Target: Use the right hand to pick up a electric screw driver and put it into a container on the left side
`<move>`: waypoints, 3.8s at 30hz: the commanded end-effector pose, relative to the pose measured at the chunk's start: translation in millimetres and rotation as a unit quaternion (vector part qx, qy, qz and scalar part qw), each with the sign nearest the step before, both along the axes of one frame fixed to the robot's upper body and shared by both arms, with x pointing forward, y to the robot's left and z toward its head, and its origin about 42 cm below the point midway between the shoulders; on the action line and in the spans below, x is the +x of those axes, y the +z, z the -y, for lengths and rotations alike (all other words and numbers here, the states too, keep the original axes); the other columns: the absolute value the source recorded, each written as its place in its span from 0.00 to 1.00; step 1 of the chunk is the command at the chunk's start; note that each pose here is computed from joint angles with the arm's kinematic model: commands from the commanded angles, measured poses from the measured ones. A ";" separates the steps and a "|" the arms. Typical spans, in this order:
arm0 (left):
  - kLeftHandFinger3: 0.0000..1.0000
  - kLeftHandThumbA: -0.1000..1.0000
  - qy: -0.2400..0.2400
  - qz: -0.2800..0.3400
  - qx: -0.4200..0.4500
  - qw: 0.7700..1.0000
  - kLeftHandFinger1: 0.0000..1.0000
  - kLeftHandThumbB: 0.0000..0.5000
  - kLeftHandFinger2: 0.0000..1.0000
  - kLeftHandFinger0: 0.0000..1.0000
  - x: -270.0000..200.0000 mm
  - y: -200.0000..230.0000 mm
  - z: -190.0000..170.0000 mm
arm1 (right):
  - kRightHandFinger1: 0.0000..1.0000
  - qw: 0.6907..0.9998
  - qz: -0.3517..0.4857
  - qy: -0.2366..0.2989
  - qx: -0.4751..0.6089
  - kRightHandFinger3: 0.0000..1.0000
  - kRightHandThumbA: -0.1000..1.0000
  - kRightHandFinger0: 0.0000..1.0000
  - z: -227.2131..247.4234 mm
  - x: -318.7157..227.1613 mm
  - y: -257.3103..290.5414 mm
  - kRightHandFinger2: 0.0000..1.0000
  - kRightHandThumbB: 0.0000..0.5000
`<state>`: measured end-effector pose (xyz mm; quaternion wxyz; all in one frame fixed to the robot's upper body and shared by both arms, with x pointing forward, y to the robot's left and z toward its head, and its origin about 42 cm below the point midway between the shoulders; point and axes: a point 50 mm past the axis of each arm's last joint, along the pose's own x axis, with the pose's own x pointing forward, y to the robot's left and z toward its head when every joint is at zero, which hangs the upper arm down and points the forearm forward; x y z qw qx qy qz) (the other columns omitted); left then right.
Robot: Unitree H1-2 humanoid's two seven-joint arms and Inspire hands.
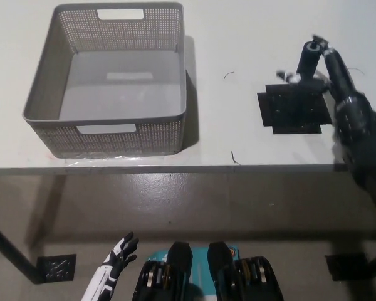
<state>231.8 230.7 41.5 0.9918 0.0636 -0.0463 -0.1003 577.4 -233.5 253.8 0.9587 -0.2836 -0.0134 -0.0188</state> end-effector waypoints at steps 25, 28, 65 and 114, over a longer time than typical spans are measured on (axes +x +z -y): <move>1.00 1.00 0.005 0.032 -0.004 0.999 1.00 0.48 1.00 1.00 0.7 9.3 -6.5 | 0.01 0.976 0.042 -0.089 0.193 0.61 0.00 0.00 -43.9 10.1 37.9 0.48 0.27; 1.00 1.00 0.008 0.036 0.001 0.999 1.00 0.47 1.00 1.00 1.4 8.8 -7.9 | 0.13 0.975 0.063 -0.083 0.199 0.71 0.00 0.00 -47.1 12.5 51.1 0.64 0.25; 1.00 1.00 0.008 0.009 -0.003 1.000 1.00 0.51 1.00 1.00 -19.6 -2.6 -5.6 | 0.24 0.928 0.260 0.077 0.257 0.74 0.00 0.00 -203.5 -16.4 224.7 0.69 0.25; 1.00 1.00 -0.034 -0.016 0.014 0.999 1.00 0.58 1.00 1.00 -36.1 1.3 -1.6 | 0.11 0.964 0.055 0.069 0.252 0.58 0.00 0.00 -281.0 -49.2 54.9 0.64 0.25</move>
